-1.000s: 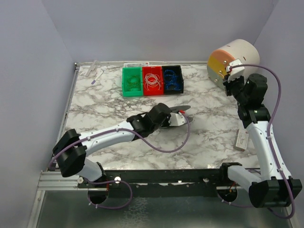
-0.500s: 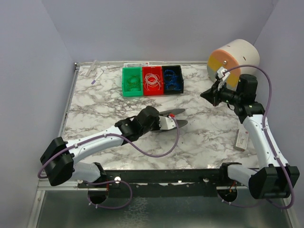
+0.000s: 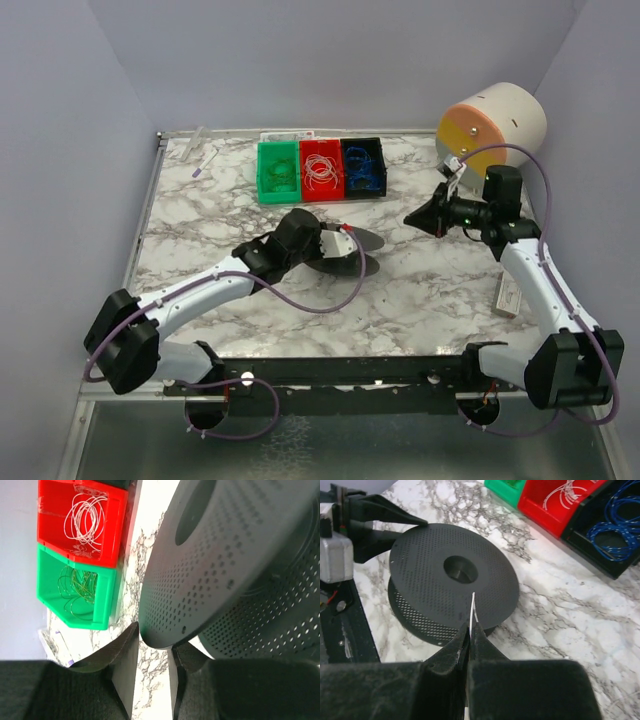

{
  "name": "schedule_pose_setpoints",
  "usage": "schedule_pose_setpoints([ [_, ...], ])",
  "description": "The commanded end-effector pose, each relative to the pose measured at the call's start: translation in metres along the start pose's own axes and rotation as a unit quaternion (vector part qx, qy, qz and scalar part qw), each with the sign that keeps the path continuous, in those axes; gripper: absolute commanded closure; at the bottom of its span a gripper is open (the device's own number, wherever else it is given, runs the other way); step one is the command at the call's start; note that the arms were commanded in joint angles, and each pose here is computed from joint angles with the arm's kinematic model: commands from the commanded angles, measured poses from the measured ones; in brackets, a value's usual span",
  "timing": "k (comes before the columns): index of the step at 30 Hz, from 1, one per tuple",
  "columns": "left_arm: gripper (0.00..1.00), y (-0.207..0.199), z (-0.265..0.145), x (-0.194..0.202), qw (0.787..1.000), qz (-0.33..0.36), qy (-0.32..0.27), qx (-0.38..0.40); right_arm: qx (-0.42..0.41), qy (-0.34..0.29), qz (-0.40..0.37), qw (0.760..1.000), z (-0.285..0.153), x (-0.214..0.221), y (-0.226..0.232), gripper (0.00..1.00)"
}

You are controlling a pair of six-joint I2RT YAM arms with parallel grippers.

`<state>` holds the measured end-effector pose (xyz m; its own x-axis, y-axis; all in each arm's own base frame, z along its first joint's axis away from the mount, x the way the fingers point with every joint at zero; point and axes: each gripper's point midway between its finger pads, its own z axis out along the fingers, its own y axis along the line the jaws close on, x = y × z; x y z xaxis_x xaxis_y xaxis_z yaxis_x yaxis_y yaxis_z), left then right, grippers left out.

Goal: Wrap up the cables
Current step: Pick up the cable reel from the center of the board.

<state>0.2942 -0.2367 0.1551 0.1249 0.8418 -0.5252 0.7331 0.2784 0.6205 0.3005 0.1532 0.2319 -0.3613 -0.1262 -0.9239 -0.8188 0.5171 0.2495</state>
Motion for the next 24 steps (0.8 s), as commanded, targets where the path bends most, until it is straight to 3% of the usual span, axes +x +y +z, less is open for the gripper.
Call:
schedule_pose_setpoints([
  [1,0.73,0.009,0.009,-0.007,0.999,-0.027,-0.013,0.024,-0.031,-0.006,0.024,0.999,0.008,0.003,0.010,0.99],
  [4,0.83,0.014,0.016,-0.008,0.998,-0.043,-0.019,0.043,-0.034,-0.005,0.031,0.999,0.010,0.005,0.010,0.99],
  [6,0.96,0.017,0.020,-0.010,0.997,-0.049,-0.024,0.053,-0.035,-0.005,0.032,0.999,0.011,0.006,0.010,0.99],
  [8,1.00,0.015,0.024,-0.012,0.996,-0.056,-0.028,0.071,-0.038,-0.006,0.033,0.999,0.011,0.006,0.011,0.99],
  [14,1.00,0.018,0.034,-0.009,0.990,-0.079,-0.030,0.110,-0.046,-0.011,0.050,0.998,0.015,0.008,0.012,0.99],
  [20,1.00,0.016,0.041,-0.009,0.975,-0.113,-0.041,0.185,-0.067,-0.009,0.120,0.991,0.027,0.014,0.009,0.99],
  [24,1.00,0.012,0.046,-0.007,0.973,-0.119,-0.035,0.195,-0.086,-0.016,0.156,0.984,0.028,0.010,0.014,0.99],
])
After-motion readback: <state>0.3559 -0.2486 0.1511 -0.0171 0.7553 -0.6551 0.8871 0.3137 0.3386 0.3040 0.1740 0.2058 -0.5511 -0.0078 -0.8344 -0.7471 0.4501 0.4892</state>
